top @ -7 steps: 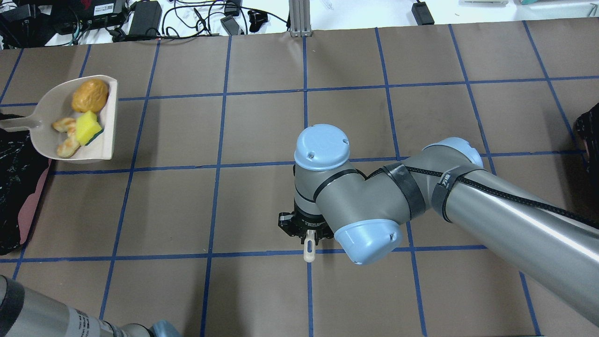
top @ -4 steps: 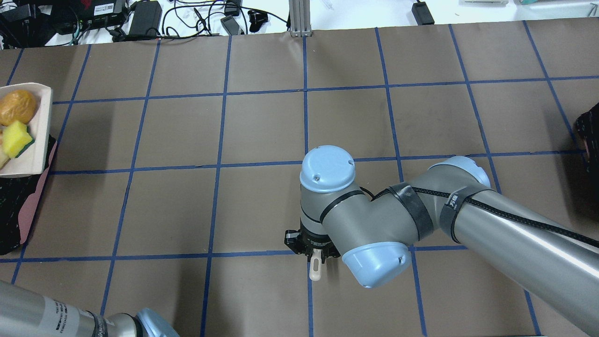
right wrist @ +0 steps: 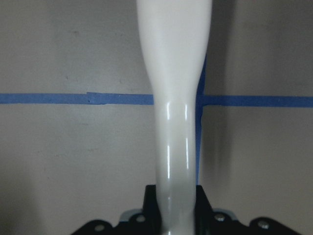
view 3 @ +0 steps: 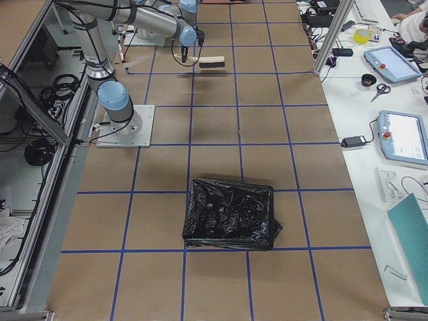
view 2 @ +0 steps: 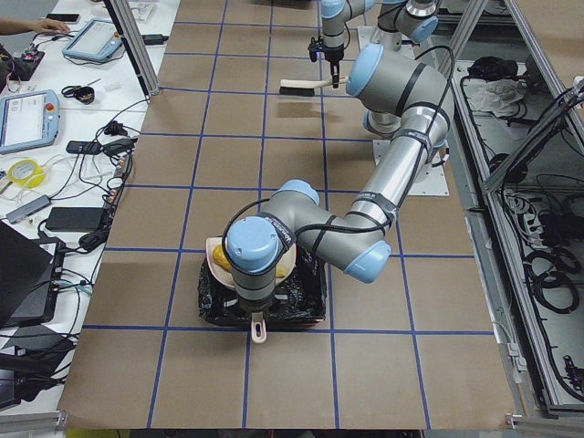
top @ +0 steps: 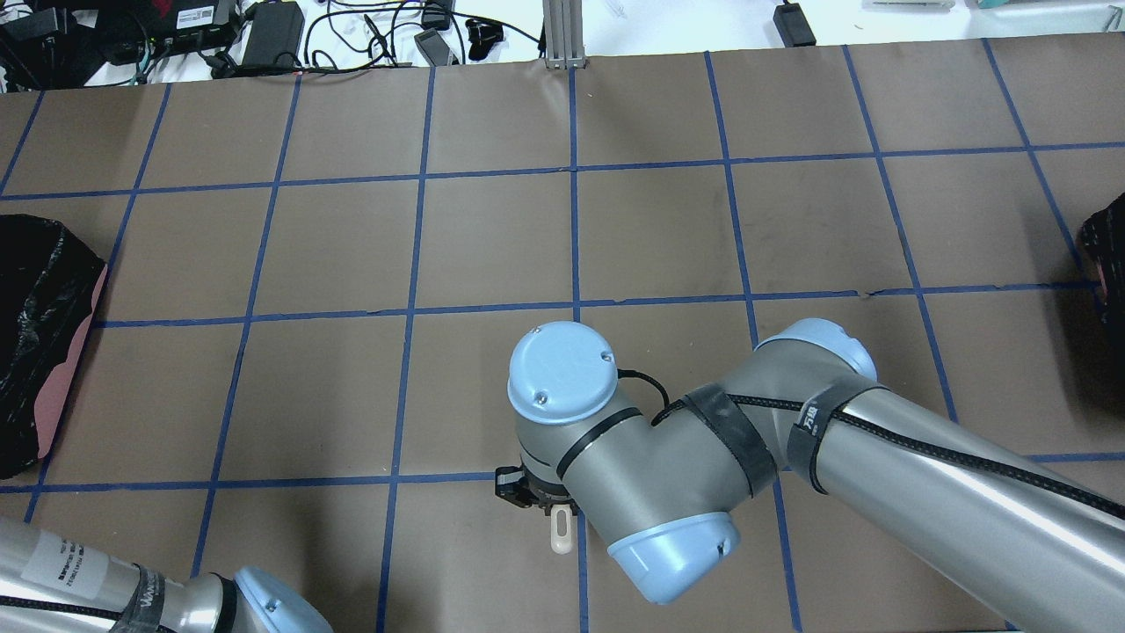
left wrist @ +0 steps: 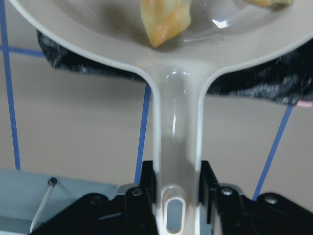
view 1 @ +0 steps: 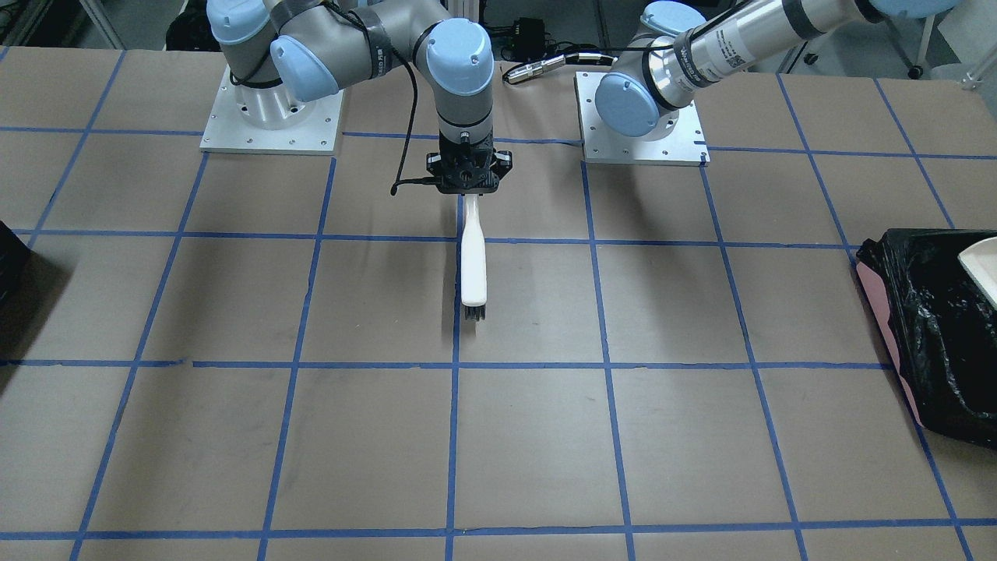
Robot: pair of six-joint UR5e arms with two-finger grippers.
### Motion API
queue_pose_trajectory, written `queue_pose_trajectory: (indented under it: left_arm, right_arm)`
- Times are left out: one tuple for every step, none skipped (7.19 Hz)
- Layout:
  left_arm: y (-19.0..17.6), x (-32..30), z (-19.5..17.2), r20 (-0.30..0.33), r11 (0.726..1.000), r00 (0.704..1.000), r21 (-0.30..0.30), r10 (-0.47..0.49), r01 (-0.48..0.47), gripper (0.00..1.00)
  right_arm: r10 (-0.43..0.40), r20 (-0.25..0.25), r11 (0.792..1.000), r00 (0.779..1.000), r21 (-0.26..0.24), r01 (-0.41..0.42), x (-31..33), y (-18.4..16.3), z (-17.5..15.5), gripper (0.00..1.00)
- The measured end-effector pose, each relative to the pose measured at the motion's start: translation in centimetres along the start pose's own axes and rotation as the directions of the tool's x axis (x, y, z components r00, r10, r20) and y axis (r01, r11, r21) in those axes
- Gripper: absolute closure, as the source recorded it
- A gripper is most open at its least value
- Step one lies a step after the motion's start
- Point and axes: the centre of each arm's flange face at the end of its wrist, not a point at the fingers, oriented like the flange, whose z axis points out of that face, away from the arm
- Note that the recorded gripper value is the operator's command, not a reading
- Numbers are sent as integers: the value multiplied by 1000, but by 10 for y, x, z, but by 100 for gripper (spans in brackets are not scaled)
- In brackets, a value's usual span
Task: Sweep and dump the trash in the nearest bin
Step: 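Lift the dustpan over the black bin and tip it with the left gripper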
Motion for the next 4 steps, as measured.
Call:
queue_pose_trajectory:
  left_arm:
    - [13, 0, 8, -22, 998, 1000, -55, 4, -6, 100]
    - [17, -1, 13, -49, 991, 999, -132, 18, -24, 100]
    - [10, -5, 16, -86, 977, 996, -205, 34, -51, 100]
    - [-8, -15, 14, -133, 960, 990, -266, 55, -89, 100]
  right_arm:
    - [10, -3, 1000, 1000, -6, -10, 1, 3, 4, 100]
    - [32, -4, 999, 999, -16, -32, 3, 6, 8, 100]
    - [47, -7, 999, 999, -22, -47, 5, 9, 11, 100]
    - [54, -8, 998, 999, -24, -54, 5, 10, 12, 100]
